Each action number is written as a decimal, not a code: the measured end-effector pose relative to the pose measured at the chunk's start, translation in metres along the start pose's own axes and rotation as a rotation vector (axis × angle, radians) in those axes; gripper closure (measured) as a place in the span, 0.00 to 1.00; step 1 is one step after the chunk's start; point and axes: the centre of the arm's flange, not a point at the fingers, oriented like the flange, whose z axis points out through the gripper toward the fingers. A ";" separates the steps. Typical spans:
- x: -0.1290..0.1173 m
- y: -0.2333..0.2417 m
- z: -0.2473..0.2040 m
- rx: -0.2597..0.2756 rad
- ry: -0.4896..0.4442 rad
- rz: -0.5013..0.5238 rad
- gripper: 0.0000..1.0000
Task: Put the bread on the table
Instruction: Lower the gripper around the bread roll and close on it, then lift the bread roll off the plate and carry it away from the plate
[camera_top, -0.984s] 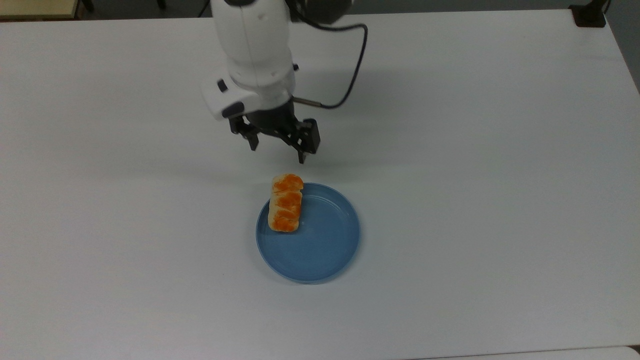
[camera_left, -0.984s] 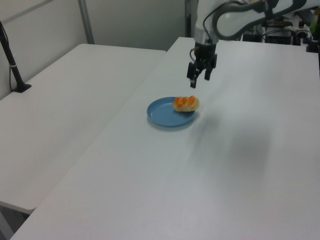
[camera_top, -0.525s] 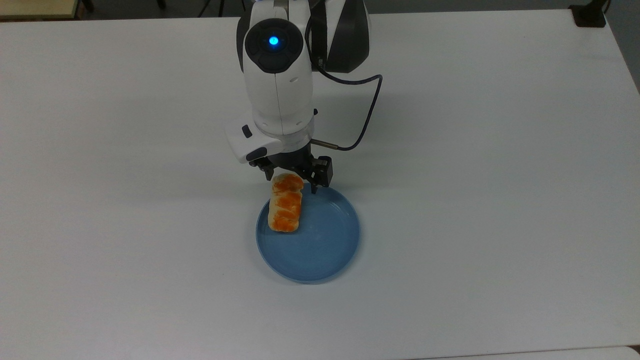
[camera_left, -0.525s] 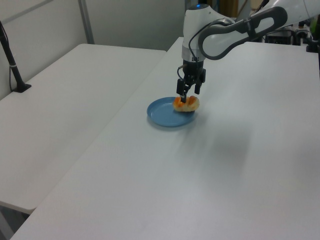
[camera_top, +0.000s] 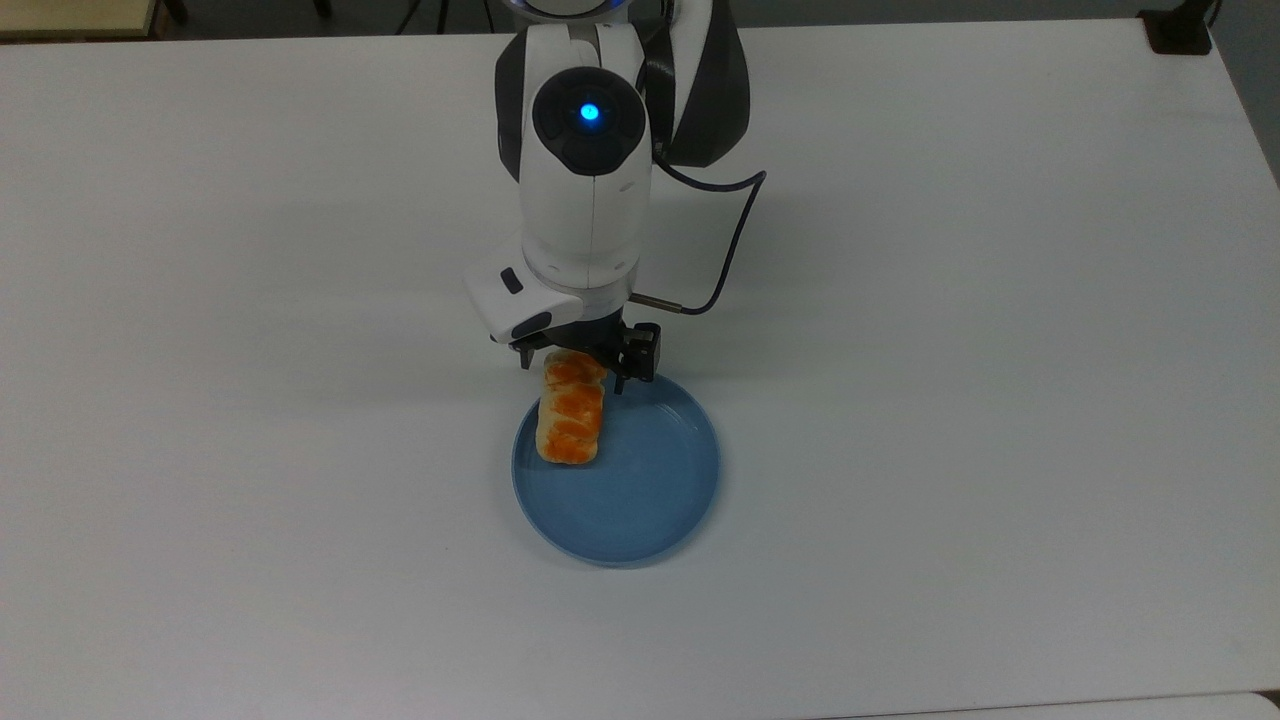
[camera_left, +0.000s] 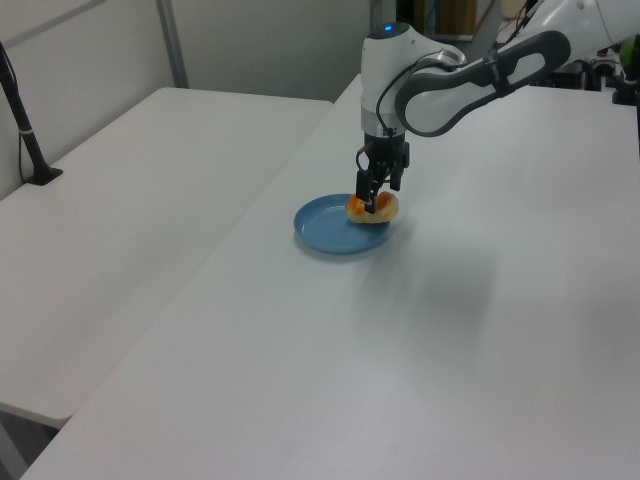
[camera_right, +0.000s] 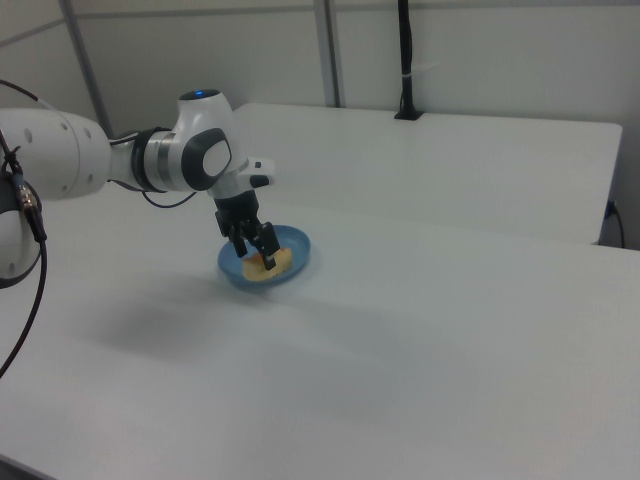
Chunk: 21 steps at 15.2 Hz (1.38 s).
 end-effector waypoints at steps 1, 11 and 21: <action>0.000 -0.001 0.002 -0.004 -0.002 -0.003 0.13; 0.009 0.006 -0.040 0.015 0.055 -0.001 0.80; 0.017 0.243 -0.071 -0.031 -0.022 -0.083 0.78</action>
